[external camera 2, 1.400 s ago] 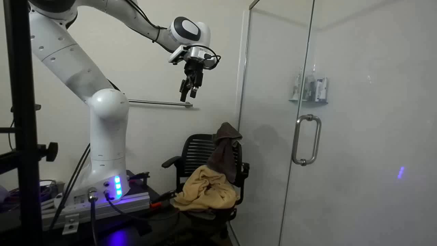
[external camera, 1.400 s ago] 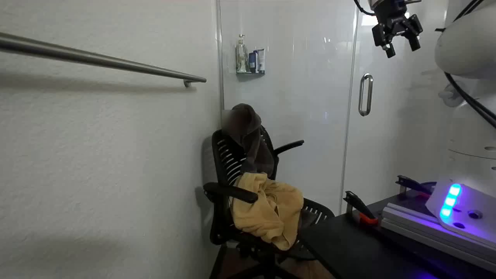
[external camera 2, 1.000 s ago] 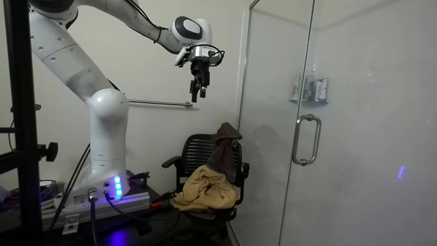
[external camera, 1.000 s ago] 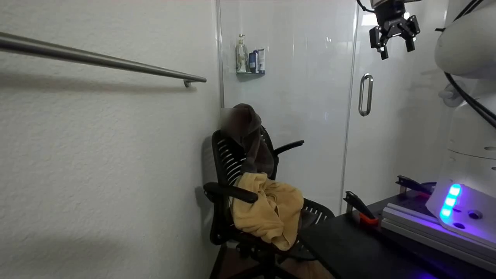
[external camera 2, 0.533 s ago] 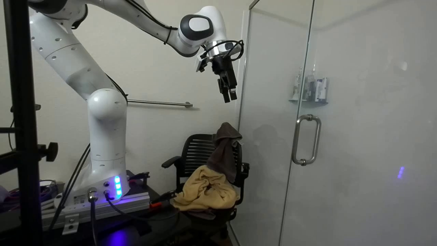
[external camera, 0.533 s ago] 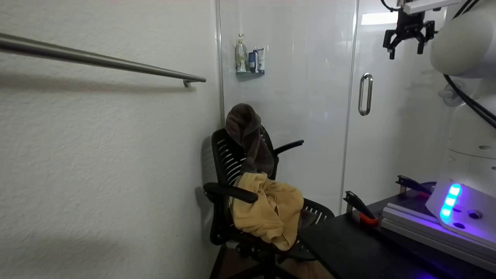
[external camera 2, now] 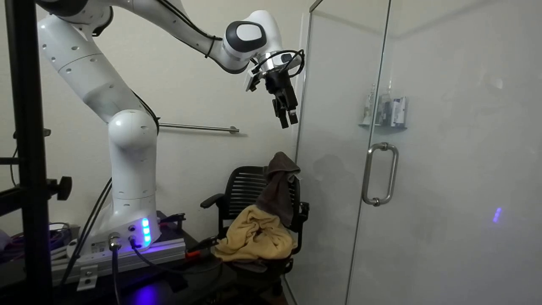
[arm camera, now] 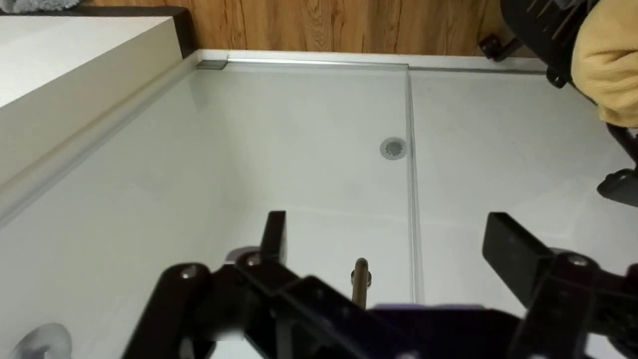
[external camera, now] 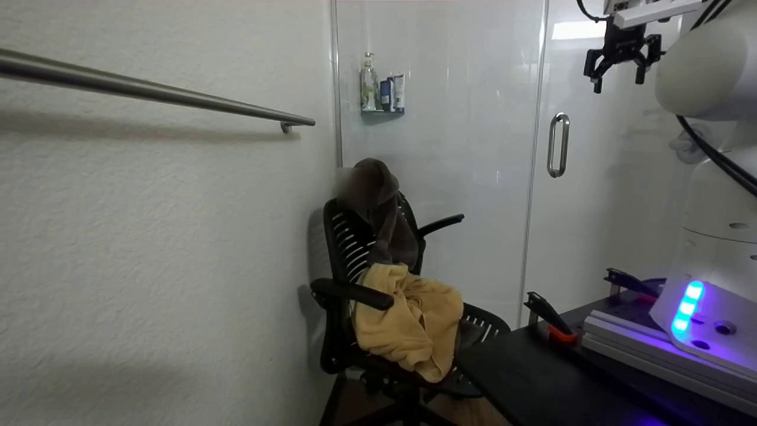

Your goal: Open the shower door, push the shower door closed

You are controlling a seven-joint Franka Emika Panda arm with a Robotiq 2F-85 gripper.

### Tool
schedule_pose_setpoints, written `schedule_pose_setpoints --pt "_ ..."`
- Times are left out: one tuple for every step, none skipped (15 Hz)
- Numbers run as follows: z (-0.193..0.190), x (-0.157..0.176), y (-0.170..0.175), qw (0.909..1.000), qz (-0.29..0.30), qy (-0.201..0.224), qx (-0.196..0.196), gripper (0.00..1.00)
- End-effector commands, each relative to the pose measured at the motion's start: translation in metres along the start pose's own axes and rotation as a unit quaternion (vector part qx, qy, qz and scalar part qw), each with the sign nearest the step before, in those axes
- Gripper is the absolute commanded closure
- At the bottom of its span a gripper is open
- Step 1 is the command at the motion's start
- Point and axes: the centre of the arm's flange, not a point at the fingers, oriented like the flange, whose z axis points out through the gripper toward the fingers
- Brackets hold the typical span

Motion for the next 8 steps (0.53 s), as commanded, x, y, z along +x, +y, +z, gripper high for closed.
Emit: schedule_pose_setpoints --pt "0.047 0.041 0.014 0.998 0.027 0.039 -0.043 0.0" --pt "0.058 0.052 0.017 0.9962 0.036 0.054 -0.058 0.0" --pt "0.069 0.062 0.02 0.9949 0.039 0.067 -0.066 0.0" --pt "0.079 0.073 0.022 0.9939 0.037 0.075 -0.071 0.0" --pt "0.089 0.087 0.022 0.9938 0.034 0.078 -0.072 0.0" --pt "0.099 0.097 0.019 0.9936 0.031 0.08 -0.074 0.0" --pt "0.106 0.112 0.016 0.9942 0.02 0.081 -0.068 0.0" --pt "0.11 0.124 0.012 0.9948 0.01 0.08 -0.062 0.0"
